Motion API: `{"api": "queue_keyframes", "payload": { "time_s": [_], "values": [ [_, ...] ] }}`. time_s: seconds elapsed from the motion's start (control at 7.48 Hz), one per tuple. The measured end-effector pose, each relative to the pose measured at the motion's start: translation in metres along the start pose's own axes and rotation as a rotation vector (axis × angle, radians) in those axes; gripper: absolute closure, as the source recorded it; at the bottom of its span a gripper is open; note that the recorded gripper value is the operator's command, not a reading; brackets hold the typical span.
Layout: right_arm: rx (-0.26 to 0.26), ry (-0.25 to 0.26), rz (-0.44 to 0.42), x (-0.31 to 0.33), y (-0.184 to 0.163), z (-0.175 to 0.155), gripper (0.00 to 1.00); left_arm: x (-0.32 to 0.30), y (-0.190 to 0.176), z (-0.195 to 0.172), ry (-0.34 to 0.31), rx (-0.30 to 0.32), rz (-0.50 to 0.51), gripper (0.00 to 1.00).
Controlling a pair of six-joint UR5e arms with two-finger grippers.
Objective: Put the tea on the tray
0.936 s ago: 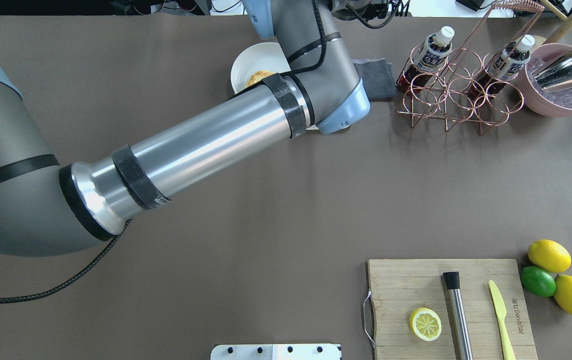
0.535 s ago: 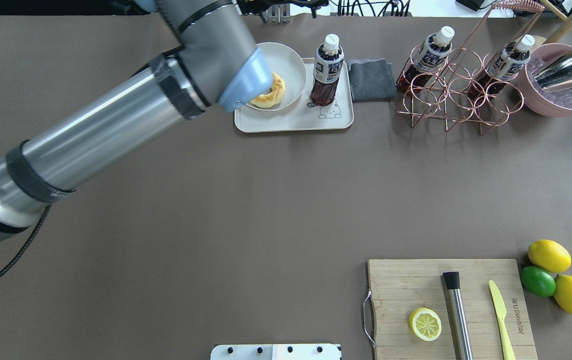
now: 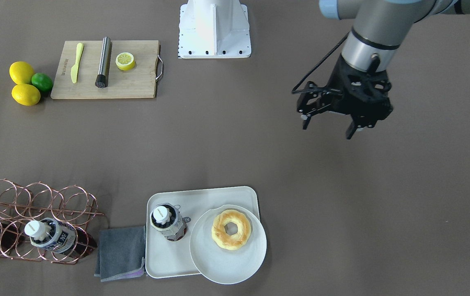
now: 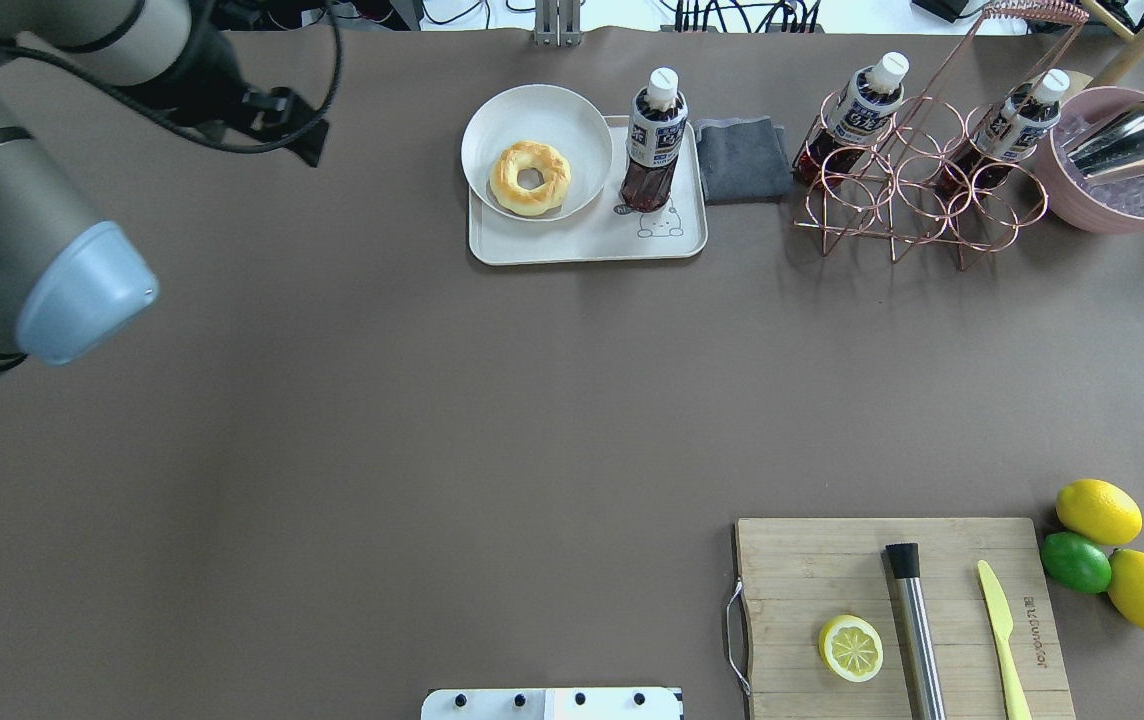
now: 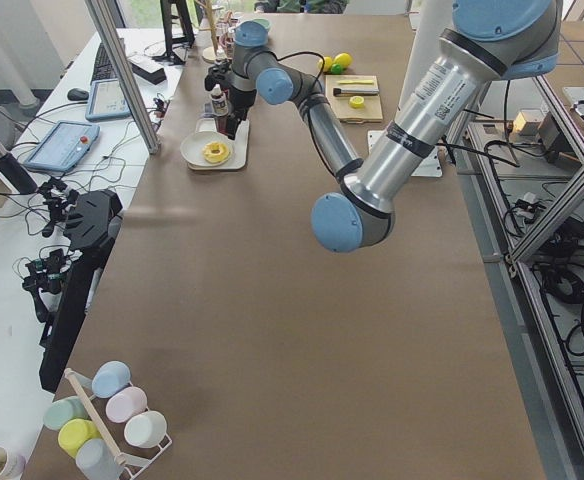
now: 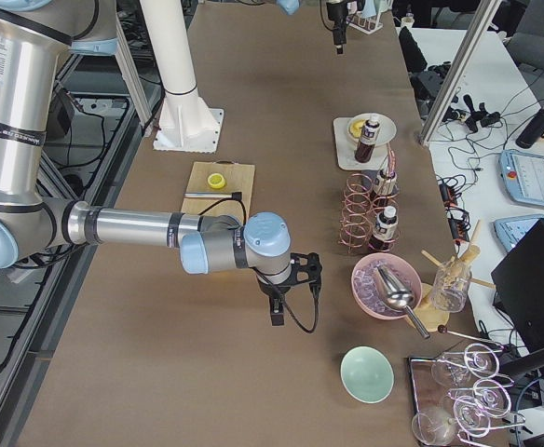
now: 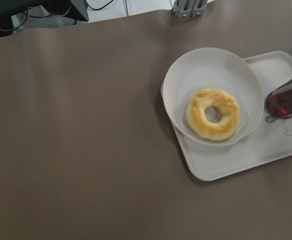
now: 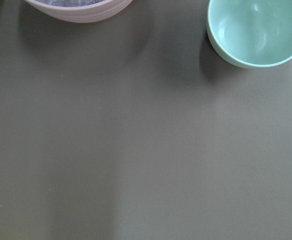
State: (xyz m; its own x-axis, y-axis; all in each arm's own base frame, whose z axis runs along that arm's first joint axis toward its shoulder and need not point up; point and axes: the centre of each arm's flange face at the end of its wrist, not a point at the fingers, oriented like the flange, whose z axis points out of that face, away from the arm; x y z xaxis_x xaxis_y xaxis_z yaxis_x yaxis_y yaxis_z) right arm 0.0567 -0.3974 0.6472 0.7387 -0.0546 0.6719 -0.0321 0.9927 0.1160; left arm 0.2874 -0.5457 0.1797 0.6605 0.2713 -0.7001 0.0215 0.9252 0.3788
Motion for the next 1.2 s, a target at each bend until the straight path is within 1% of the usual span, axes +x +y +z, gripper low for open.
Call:
{"api": "queue_keyframes", "payload": {
  "time_s": [0.13, 0.27, 0.4, 0.53, 0.67, 0.8, 0.94, 1.07, 1.2],
  "values": [
    [0.001, -0.001, 0.004, 0.001, 0.001, -0.001, 0.00, -0.051, 0.030, -0.006, -0.055, -0.035, 0.061, 0.01],
    [-0.001, -0.003, 0.009, 0.003, 0.004, 0.000, 0.00, -0.109, 0.060, -0.006, -0.110, -0.075, 0.099, 0.01],
    [-0.004, -0.004, 0.013, 0.004, 0.007, 0.000, 0.00, -0.184, 0.091, -0.005, -0.170, -0.123, 0.127, 0.01],
    [-0.005, -0.004, 0.015, 0.005, 0.008, 0.001, 0.00, -0.263, 0.119, -0.008, -0.203, -0.184, 0.145, 0.01],
    [-0.005, -0.004, 0.016, 0.005, 0.008, 0.000, 0.00, -0.340, 0.143, -0.015, -0.162, -0.241, 0.127, 0.01],
    [-0.002, -0.005, 0.014, 0.004, 0.006, -0.001, 0.00, -0.418, 0.173, -0.024, -0.065, -0.268, 0.087, 0.01],
    [-0.002, -0.005, 0.014, 0.003, 0.004, -0.001, 0.00, -0.476, 0.200, -0.024, 0.003, -0.290, 0.033, 0.01],
    [-0.002, -0.006, 0.014, 0.003, 0.004, -0.001, 0.00, -0.514, 0.224, -0.022, 0.036, -0.318, -0.038, 0.01],
    [-0.002, -0.006, 0.014, 0.003, 0.004, -0.001, 0.00, -0.536, 0.245, -0.018, 0.053, -0.349, -0.103, 0.01]
  ]
}}
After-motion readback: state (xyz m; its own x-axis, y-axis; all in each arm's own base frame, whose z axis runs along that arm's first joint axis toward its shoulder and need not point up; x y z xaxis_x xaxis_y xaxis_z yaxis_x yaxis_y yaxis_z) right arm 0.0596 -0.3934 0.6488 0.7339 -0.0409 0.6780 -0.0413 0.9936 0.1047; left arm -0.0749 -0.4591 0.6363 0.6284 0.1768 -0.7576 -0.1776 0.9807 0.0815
